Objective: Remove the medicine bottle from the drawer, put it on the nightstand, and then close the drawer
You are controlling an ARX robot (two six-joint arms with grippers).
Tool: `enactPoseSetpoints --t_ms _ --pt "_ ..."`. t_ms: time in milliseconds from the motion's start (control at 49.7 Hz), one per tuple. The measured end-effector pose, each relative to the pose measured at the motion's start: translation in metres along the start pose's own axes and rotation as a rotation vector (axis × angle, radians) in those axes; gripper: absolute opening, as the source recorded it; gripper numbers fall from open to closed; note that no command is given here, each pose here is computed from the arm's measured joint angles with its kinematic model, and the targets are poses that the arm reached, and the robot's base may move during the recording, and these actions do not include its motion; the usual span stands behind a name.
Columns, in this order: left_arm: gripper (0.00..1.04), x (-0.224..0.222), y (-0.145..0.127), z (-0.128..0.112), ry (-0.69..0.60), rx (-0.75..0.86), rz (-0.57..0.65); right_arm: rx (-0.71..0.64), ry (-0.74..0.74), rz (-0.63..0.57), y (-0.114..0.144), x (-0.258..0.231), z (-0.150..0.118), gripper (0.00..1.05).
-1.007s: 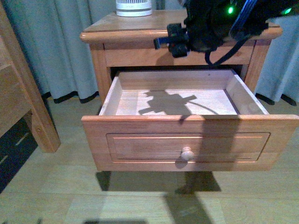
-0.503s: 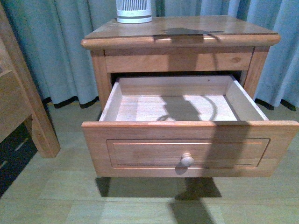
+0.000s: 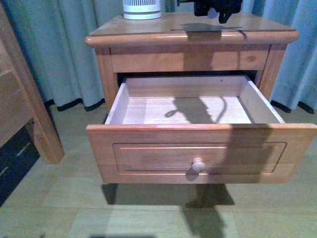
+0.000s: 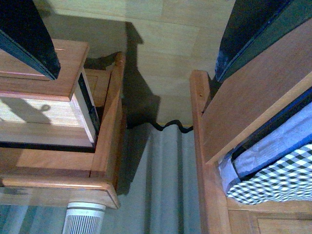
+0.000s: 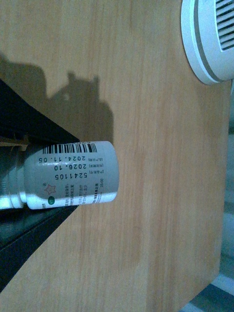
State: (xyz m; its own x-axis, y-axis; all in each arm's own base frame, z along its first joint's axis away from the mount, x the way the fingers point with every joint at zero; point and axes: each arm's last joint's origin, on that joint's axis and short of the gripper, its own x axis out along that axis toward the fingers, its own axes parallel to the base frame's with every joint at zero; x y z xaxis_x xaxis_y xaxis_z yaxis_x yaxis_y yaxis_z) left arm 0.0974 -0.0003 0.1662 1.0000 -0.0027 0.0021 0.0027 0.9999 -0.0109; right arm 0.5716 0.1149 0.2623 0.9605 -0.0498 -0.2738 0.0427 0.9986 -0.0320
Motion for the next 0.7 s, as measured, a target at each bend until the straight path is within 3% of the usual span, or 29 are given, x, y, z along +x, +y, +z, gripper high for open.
enactPoseSetpoints --t_ms 161,624,705 --pt "0.98 0.000 0.000 0.000 0.000 0.000 0.000 -0.018 -0.040 0.004 0.011 0.004 0.002 0.31" --pt "0.98 0.000 0.000 0.000 0.000 0.000 0.000 -0.012 -0.126 0.032 0.012 0.004 -0.009 0.99" --pt "0.98 0.000 0.000 0.000 0.000 0.000 0.000 0.001 -0.177 0.056 0.009 -0.015 0.005 0.98"
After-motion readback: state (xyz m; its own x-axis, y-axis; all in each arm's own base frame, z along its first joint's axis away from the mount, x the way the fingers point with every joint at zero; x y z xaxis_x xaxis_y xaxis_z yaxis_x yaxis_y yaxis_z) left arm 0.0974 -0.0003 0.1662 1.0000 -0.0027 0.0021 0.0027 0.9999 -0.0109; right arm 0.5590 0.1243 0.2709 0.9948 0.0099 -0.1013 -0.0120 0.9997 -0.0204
